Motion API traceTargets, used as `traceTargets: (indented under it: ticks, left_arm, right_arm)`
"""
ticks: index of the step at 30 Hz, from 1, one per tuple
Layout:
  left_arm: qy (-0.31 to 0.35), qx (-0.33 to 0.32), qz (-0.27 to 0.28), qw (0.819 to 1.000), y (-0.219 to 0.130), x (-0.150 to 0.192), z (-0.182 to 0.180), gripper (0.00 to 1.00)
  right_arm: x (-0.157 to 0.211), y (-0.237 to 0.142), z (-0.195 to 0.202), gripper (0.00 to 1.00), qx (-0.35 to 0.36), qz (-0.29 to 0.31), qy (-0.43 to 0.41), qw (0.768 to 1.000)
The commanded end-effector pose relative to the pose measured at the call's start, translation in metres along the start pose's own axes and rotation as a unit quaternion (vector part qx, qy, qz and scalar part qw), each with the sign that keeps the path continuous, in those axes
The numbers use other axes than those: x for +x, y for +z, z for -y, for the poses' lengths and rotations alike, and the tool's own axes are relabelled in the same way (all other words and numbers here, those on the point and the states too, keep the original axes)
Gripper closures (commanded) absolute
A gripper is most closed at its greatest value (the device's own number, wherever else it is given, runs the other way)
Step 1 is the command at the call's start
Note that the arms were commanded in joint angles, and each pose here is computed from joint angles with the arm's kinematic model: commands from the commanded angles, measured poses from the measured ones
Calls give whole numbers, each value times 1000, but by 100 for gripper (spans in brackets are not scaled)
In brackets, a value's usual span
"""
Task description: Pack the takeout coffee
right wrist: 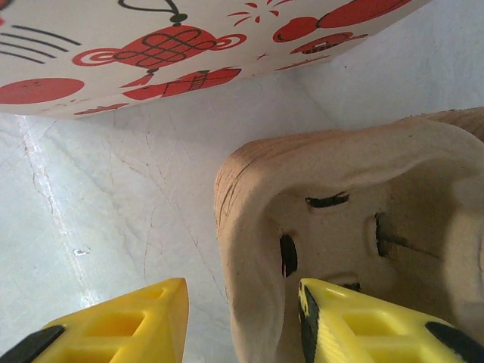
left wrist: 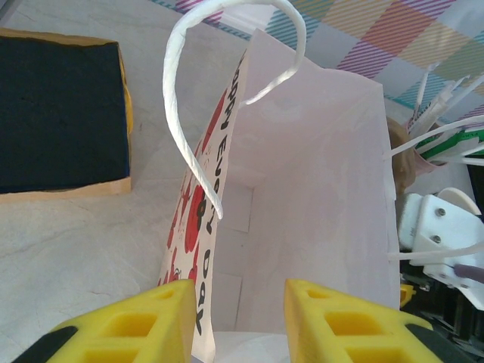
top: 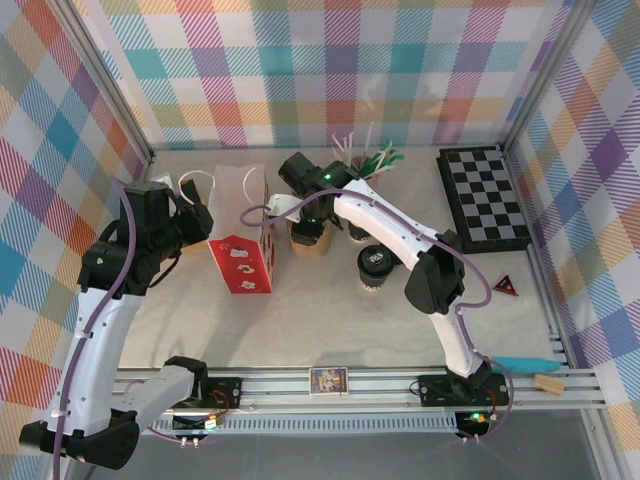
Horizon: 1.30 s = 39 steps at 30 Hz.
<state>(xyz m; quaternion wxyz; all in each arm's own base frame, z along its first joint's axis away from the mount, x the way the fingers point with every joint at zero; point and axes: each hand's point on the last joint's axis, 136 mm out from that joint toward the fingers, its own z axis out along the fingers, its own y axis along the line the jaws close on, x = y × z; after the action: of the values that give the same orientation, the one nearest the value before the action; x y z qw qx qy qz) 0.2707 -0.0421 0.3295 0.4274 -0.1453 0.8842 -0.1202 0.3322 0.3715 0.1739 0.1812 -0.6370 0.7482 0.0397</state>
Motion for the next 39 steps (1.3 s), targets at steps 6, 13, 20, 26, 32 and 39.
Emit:
traceTargets:
  ticks: [6, 13, 20, 26, 32, 39]
  left_arm:
    - [3, -12, -4, 1000, -3, 5, -9, 64]
    - [3, -15, -3, 1000, -1, 4, -9, 64]
    - [3, -15, -3, 1000, 0, 4, -9, 64]
    - [4, -17, -2, 1000, -1, 4, -10, 64]
    - [3, -17, -3, 1000, 0, 4, -10, 64]
    - [3, -16, -1, 1000, -1, 3, -9, 64]
  right_arm:
    - [-6, 4, 5, 59, -1, 6, 4, 1000]
    - [-5, 6, 6, 69, 0, 2, 4, 1000]
    - [-4, 6, 8, 70, 5, 1, 2, 1000]
    - [-5, 7, 10, 72, 7, 2, 4, 1000]
    - [-5, 2, 10, 79, 7, 6, 7, 1000]
    - [-7, -5, 11, 82, 13, 12, 8, 1000]
